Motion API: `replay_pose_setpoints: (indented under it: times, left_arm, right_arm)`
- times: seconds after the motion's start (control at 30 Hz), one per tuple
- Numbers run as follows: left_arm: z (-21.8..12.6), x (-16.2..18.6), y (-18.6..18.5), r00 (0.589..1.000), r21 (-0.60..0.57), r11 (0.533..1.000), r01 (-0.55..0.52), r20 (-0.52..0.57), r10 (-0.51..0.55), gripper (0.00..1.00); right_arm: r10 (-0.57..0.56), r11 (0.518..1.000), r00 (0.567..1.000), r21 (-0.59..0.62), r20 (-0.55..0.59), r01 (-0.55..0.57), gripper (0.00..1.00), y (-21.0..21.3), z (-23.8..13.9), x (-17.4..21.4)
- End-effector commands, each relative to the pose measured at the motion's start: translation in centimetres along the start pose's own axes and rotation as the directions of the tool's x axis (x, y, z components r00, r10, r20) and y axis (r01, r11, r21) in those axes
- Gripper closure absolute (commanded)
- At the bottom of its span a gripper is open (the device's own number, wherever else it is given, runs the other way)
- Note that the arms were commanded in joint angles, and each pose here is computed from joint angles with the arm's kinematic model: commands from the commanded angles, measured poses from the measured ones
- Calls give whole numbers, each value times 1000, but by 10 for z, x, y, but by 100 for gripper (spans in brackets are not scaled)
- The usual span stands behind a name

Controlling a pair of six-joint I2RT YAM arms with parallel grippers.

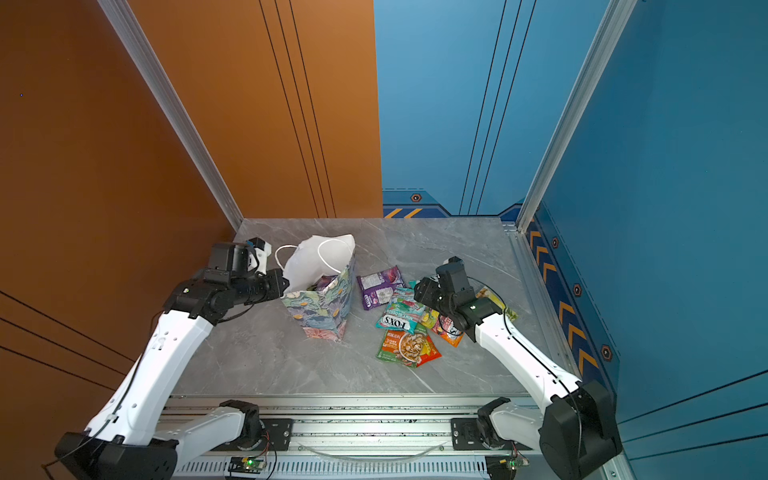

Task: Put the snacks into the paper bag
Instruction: 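Move the right gripper down to the teal Fox's mint packets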

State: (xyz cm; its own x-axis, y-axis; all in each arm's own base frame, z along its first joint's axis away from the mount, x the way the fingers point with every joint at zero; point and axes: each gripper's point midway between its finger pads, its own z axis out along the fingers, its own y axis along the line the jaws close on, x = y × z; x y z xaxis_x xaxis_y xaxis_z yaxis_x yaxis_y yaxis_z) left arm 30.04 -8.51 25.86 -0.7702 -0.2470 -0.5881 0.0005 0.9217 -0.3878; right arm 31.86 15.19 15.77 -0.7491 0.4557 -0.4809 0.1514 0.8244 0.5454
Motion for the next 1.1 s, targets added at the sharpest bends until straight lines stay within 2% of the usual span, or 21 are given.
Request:
replay_pose_setpoints:
  times: [0.0, 0.13, 0.5, 1.07]
  left_arm:
    - [-5, -8, -5, 999, 36, 999, 8, 45, -9, 100]
    - [-5, -8, -5, 999, 36, 999, 8, 45, -10, 100]
    - [-5, -8, -4, 999, 36, 999, 11, 44, -12, 100]
    - [-4, -7, -3, 999, 34, 999, 11, 42, -12, 100]
  right_arm:
    - [84, 996, 996, 23, -44, -83, 29, -18, 5, 19]
    - [140, 990, 986, 15, -86, -139, 33, -27, 20, 36]
    - [192, 981, 971, -6, -142, -195, 40, -28, 52, 50]
    - [231, 972, 955, -5, -185, -236, 42, -26, 92, 62]
